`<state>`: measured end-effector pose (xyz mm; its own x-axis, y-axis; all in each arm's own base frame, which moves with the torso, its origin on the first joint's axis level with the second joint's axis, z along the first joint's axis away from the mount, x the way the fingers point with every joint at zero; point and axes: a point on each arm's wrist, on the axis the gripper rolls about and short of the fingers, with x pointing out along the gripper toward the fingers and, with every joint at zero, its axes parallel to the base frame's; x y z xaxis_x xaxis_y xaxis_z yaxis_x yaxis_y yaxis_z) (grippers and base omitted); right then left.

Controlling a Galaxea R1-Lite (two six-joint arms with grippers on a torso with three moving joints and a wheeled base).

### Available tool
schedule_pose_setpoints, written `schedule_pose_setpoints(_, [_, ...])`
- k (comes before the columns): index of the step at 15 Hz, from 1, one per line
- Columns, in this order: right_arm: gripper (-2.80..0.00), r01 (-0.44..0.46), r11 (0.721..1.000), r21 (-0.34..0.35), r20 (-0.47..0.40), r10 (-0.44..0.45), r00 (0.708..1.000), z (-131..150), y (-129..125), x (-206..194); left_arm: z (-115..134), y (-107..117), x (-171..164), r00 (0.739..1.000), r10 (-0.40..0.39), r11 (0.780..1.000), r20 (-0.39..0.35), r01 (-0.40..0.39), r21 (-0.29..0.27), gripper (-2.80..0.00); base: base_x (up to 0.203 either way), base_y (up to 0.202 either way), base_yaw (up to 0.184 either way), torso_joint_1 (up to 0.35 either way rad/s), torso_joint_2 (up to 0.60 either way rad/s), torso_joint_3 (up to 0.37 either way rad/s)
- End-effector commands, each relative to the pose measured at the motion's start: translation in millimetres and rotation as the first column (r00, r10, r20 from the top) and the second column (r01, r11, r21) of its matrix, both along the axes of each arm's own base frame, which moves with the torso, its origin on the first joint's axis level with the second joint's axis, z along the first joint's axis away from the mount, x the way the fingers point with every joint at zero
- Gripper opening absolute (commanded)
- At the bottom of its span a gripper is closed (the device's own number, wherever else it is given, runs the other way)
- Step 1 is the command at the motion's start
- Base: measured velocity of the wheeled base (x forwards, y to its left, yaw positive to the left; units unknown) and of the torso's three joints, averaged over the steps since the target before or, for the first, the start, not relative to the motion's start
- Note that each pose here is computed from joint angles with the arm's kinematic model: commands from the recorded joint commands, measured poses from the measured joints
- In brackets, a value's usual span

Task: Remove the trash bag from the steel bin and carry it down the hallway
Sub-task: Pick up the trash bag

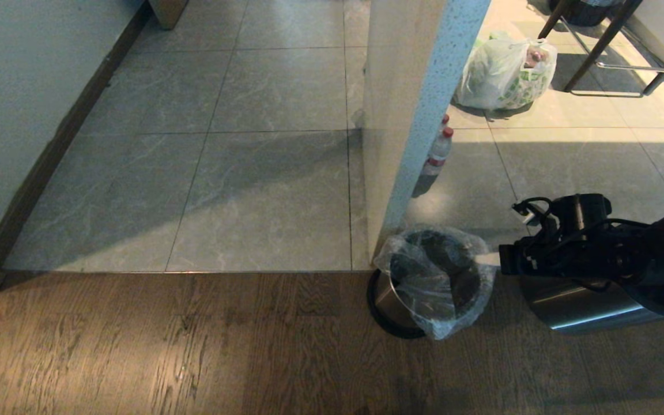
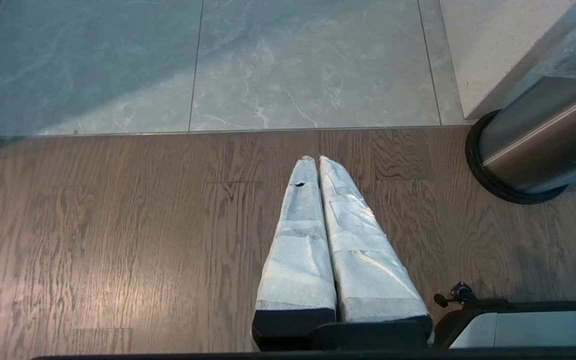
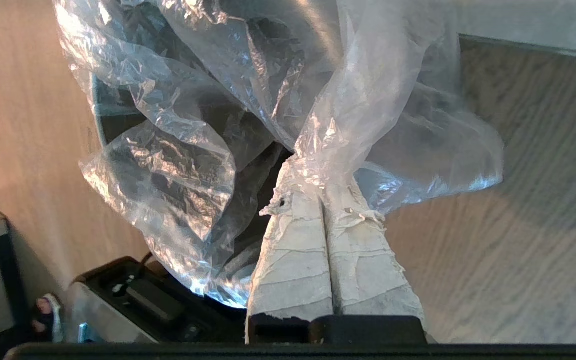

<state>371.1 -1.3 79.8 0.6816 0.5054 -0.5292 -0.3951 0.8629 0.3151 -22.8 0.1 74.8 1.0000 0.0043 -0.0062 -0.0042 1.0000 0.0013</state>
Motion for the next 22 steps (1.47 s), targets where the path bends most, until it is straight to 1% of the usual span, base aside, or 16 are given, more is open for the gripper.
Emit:
schedule_pose_setpoints(1, [-2.80,-0.013,1.000,-0.011,0.036,0.014,0.999,11,1,-5,0,0,0,1.000,0.000,1.000,0.000,0.000,0.000,-2.80,0.000,0.000,0.000,0.000,0.00,0.000])
schedule_pose_setpoints(3, [-2.80,-0.044,0.999,-0.016,0.042,0.044,0.998,13,12,-7,0,0,0,1.000,0.000,1.000,0.002,0.000,0.000,-2.80,0.000,0.000,0.000,0.000,0.00,0.000])
schedule_pose_setpoints(6, [-2.80,-0.099,0.994,-0.037,0.048,0.101,0.994,13,35,-9,0,0,0,1.000,0.000,1.000,0.001,0.000,0.000,-2.80,0.000,0.000,0.000,0.000,0.00,0.000])
schedule_pose_setpoints(8, [-2.80,-0.109,0.991,-0.077,0.046,0.112,0.993,10,50,-9,0,0,0,1.000,0.000,1.000,0.000,0.000,0.000,-2.80,0.000,0.000,0.000,0.000,0.00,0.000])
schedule_pose_setpoints(12, [-2.80,-0.142,0.984,-0.109,0.017,0.145,0.989,-1,76,-11,0,0,0,1.000,0.000,1.000,0.000,0.000,0.000,-2.80,0.000,0.000,0.000,0.000,0.00,0.000])
schedule_pose_setpoints(14, [-2.80,-0.126,0.981,-0.147,0.009,0.129,0.992,-7,86,-9,0,0,0,1.000,0.000,1.000,0.000,0.000,0.000,-2.80,0.000,0.000,0.000,0.000,0.00,0.000])
schedule_pose_setpoints(16, [-2.80,-0.118,0.979,-0.166,0.004,0.120,0.993,-13,91,-8,0,0,0,1.000,0.000,1.000,0.000,0.000,0.000,-2.80,0.000,0.000,0.000,0.000,0.00,0.000])
schedule_pose_setpoints(20, [-2.80,-0.121,0.978,-0.167,0.003,0.123,0.992,-13,92,-9,0,0,0,1.000,0.000,1.000,0.000,0.000,0.000,-2.80,0.000,0.000,0.000,0.000,0.00,0.000])
schedule_pose_setpoints(22, [-2.80,-0.136,0.976,-0.167,0.007,0.139,0.990,-12,98,-9,0,0,0,1.000,0.000,1.000,0.000,0.000,0.000,-2.80,0.000,0.000,0.000,0.000,0.00,0.000])
